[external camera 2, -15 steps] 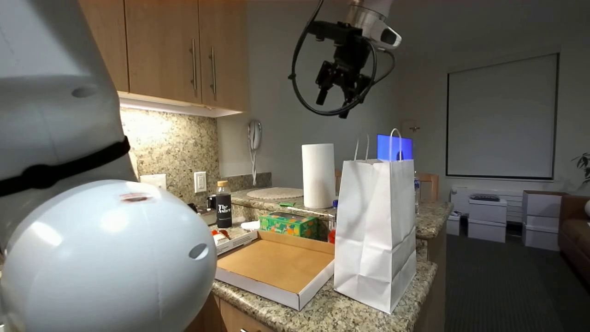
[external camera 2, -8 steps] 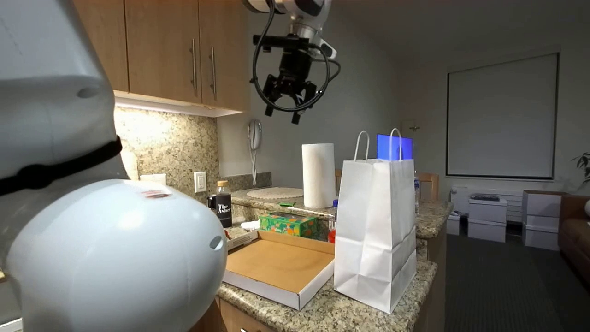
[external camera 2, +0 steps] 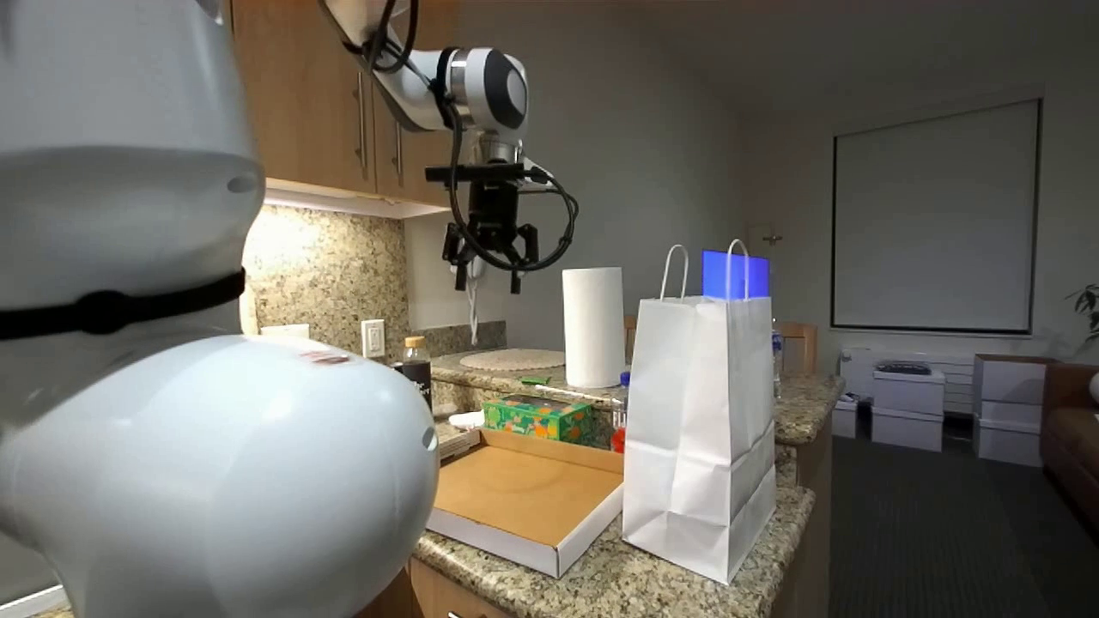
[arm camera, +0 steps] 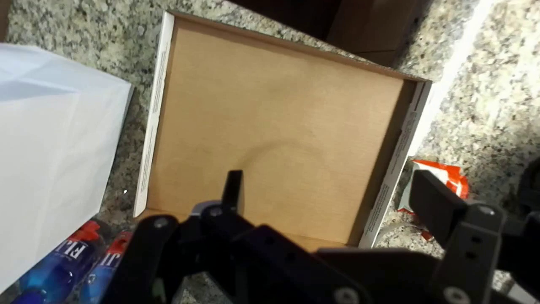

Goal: Place the black socks inside the white bag

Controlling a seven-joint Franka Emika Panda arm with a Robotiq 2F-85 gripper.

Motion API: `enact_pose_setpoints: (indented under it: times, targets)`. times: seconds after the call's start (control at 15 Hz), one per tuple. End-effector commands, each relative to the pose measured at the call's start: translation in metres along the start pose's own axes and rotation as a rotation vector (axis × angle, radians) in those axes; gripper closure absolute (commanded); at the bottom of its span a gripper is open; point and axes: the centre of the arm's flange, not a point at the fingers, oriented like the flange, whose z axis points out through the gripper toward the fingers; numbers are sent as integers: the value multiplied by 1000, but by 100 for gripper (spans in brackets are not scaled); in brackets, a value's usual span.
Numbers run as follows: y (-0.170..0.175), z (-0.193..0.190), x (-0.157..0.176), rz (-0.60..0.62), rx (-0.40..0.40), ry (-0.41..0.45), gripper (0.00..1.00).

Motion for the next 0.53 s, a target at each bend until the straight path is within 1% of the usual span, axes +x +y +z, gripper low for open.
enact_pose_setpoints:
  times: [0.0,0.13,0.47]
  targets:
    - [-13,38,12,-74,-95,68,0]
    - [-20,54,16,-103,-100,99,0]
    - [-20,80,18,-130,-58,106,0]
